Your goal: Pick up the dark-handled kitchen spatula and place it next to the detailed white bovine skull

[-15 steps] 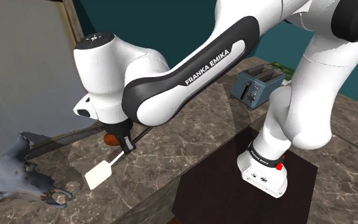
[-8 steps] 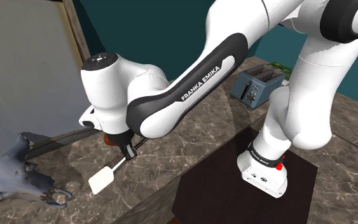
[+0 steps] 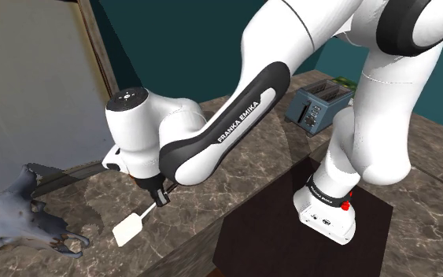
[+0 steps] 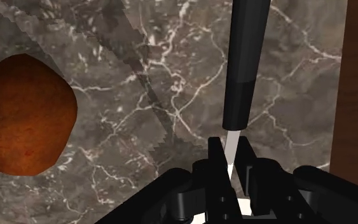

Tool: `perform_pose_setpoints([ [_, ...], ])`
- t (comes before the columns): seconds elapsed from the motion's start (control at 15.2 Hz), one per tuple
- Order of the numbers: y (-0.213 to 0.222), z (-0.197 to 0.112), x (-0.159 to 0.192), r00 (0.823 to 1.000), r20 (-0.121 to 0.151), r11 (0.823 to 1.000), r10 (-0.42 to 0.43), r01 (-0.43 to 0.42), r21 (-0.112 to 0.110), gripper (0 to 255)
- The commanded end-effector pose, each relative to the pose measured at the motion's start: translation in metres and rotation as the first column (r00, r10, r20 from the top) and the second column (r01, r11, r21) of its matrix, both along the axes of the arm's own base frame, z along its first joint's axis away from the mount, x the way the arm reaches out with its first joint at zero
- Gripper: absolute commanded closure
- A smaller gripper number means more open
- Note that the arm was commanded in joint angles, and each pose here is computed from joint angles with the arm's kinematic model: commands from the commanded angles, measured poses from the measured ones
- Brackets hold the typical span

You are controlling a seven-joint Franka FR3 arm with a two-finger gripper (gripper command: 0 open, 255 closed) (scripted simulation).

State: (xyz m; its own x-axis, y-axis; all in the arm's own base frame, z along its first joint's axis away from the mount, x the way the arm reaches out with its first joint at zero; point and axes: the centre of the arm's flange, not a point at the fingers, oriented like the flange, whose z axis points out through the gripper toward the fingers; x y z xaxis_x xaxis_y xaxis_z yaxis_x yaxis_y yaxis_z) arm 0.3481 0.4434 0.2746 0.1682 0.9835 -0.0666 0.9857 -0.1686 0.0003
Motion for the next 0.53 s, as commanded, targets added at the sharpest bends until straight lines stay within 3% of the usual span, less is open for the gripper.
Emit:
perform_pose_setpoints([
  [0.0,-0.001,-0.012,0.000,1.000,0.000,1.000,0.000,0.000,0.000,255],
  [0.46,-0.001,-0.049,0.000,1.000,0.000,1.000,0.000,0.000,0.000,255],
])
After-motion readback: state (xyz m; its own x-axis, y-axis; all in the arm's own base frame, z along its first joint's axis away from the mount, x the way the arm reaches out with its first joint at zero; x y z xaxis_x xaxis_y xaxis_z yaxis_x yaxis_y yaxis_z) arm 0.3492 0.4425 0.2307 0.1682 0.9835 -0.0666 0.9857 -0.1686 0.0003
